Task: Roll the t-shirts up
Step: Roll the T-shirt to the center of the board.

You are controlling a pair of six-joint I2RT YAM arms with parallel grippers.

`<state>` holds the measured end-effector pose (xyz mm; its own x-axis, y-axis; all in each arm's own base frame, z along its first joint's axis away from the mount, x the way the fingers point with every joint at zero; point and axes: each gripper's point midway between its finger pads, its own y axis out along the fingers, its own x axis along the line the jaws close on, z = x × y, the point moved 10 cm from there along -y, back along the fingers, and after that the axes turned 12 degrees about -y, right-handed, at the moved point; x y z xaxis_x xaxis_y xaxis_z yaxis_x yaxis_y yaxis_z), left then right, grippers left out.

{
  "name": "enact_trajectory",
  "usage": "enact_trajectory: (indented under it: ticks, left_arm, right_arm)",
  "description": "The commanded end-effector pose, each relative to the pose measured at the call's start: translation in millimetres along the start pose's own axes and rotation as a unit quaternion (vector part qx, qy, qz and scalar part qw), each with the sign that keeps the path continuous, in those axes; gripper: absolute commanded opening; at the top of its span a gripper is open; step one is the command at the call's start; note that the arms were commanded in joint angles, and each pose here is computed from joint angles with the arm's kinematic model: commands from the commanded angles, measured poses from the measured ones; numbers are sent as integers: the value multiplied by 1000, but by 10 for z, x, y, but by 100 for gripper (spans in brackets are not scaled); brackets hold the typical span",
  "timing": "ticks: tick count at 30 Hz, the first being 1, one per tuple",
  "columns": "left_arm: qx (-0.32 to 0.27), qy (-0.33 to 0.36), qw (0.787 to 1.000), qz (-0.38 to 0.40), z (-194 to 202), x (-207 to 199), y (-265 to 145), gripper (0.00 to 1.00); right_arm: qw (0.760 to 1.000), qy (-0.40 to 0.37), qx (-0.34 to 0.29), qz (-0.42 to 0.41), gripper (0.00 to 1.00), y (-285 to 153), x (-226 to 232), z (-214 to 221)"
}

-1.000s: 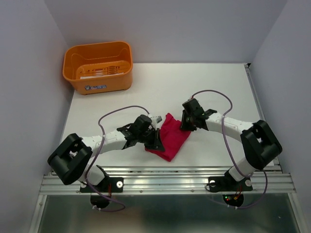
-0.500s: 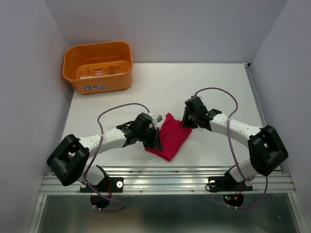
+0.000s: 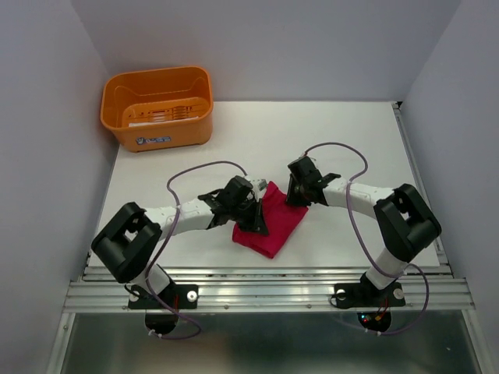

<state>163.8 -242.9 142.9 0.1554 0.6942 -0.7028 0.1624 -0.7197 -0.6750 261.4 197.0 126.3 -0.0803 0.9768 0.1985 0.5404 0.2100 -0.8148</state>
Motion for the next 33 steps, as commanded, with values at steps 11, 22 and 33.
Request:
enact_trajectory:
  ticks: [11,22,33]
  left_arm:
    - [12,7,999,-39,-226,288,215,0]
    - [-103,102,983,-112,-566,-133,-495,4]
    - [-142,245,932,-229,-186,-496,-434,67]
  right_arm:
    - [994,59,-18,90,31,187,-207,173]
    - [992,26,-102,64,46,-257,-29,-379]
    - [984,88,-134,81,79,-702,-508,-286]
